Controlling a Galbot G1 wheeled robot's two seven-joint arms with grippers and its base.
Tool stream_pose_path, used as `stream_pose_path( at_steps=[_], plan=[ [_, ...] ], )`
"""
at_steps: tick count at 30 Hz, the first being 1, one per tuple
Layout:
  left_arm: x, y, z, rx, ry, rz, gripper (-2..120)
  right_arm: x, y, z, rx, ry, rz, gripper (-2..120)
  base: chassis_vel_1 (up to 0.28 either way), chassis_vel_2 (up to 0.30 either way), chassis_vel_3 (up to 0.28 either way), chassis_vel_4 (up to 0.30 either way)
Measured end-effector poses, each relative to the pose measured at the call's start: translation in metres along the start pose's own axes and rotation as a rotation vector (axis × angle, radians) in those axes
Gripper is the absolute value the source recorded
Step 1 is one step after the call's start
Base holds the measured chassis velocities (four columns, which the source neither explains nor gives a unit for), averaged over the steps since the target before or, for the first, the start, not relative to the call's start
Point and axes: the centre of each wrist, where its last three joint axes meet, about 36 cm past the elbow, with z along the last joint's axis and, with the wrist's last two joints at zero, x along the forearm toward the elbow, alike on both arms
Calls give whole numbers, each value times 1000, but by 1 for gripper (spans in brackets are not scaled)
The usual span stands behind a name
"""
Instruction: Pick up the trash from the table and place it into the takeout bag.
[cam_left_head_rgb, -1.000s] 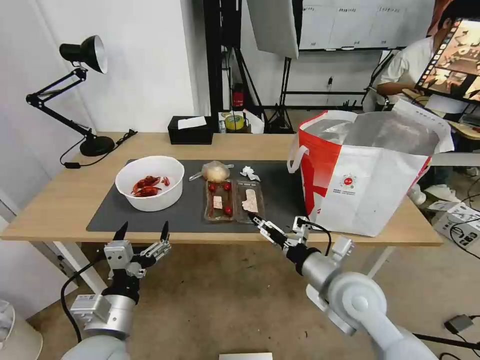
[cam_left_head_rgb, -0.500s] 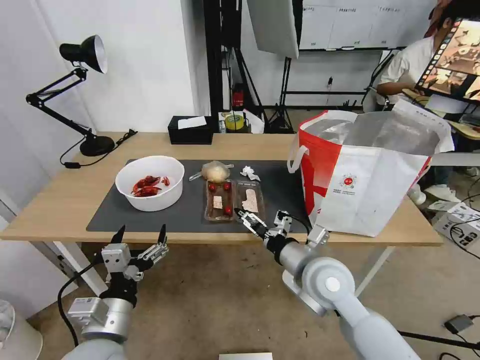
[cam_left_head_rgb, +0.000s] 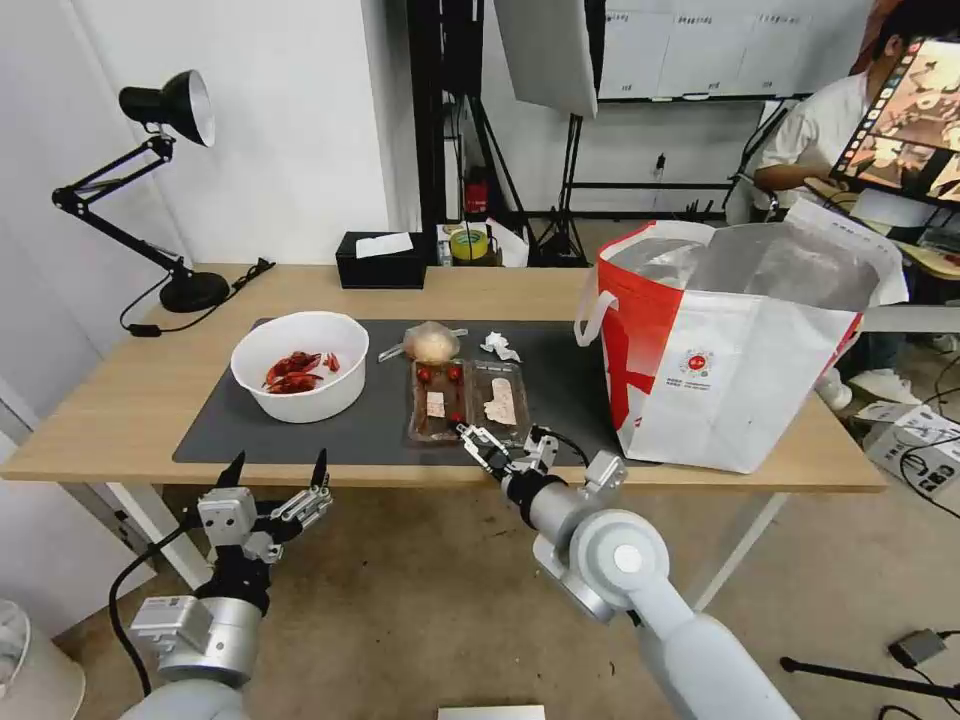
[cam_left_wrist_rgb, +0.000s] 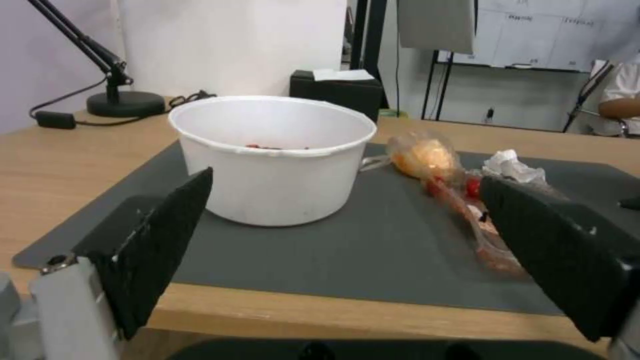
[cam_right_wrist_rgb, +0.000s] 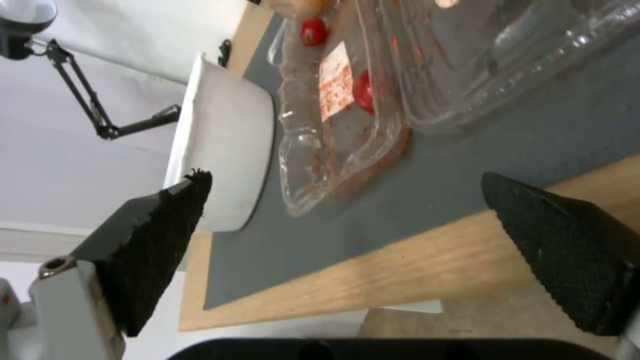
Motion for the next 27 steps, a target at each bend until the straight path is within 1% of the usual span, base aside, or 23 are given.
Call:
stream_pose_path(
  at_steps=[13,27],
  plan=[
    [0,0,1,1,0,-1,100,-15,8,-6,-23,-9,57,100,0,0,0,0],
    [0,0,4,5,3,-4,100,-26,15,-5,-61,-10,77,100,0,0,0,0]
  ],
)
